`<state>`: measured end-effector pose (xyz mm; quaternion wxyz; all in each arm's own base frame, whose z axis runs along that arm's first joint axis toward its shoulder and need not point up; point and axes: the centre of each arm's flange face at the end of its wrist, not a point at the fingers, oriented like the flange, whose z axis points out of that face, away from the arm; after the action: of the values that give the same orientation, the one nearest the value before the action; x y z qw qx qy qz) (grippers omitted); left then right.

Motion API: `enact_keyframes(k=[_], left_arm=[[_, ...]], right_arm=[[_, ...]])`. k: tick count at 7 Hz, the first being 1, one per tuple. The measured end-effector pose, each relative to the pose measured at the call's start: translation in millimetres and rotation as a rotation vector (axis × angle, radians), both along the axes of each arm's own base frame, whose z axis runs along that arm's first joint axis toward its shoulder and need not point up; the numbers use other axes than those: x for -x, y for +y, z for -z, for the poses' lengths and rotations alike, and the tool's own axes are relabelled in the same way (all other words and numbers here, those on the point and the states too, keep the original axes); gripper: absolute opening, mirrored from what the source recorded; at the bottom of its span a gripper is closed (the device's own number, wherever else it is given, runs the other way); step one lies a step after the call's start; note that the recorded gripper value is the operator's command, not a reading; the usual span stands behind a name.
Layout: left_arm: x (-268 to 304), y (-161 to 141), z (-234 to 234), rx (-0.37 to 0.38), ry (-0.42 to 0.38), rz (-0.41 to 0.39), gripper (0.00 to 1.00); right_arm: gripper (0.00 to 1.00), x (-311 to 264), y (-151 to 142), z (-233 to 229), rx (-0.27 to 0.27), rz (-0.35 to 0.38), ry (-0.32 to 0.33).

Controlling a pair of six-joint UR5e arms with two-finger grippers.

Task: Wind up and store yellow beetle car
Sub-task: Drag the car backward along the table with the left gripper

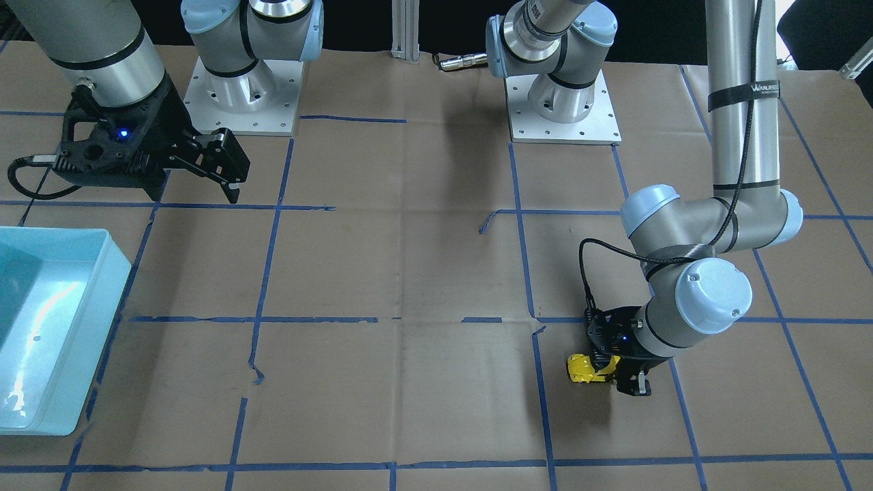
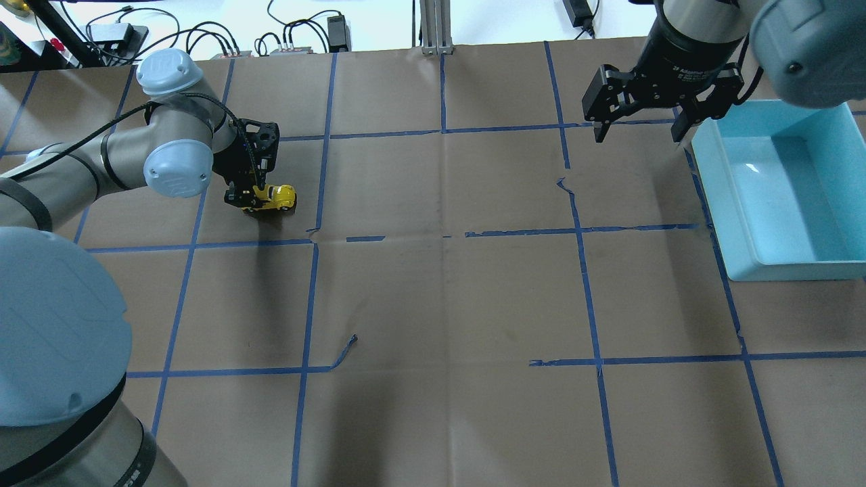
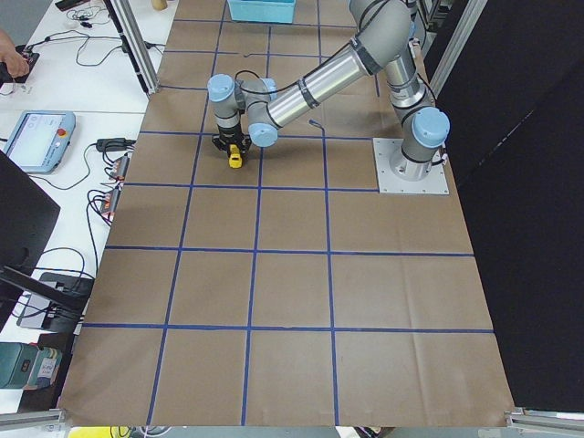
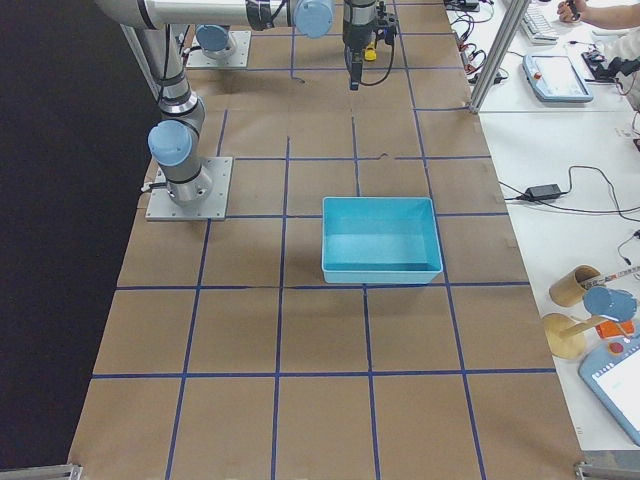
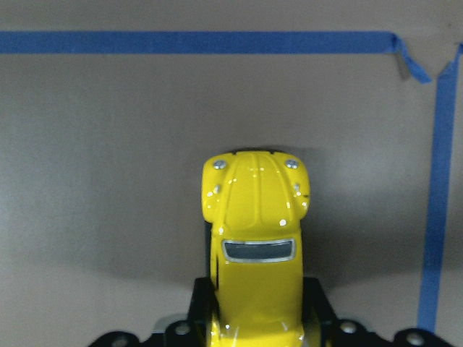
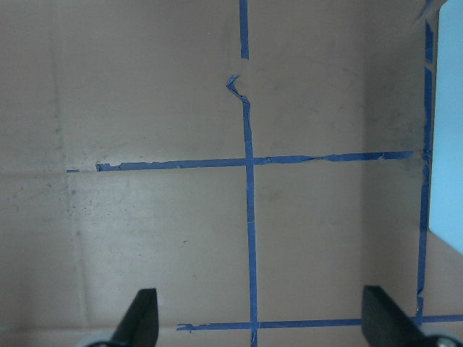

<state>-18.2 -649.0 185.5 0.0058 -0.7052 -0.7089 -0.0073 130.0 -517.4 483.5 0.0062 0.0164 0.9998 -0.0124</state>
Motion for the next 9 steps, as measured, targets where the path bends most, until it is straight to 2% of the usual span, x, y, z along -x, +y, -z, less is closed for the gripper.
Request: enact_keyframes(k=[9], left_arm=[[-2.1, 0.2, -3.1, 0.005, 0.001, -0.002, 0.0]], right_arm=[[1.0, 0.0, 1.2, 8.0, -0.015, -0.002, 0.0]])
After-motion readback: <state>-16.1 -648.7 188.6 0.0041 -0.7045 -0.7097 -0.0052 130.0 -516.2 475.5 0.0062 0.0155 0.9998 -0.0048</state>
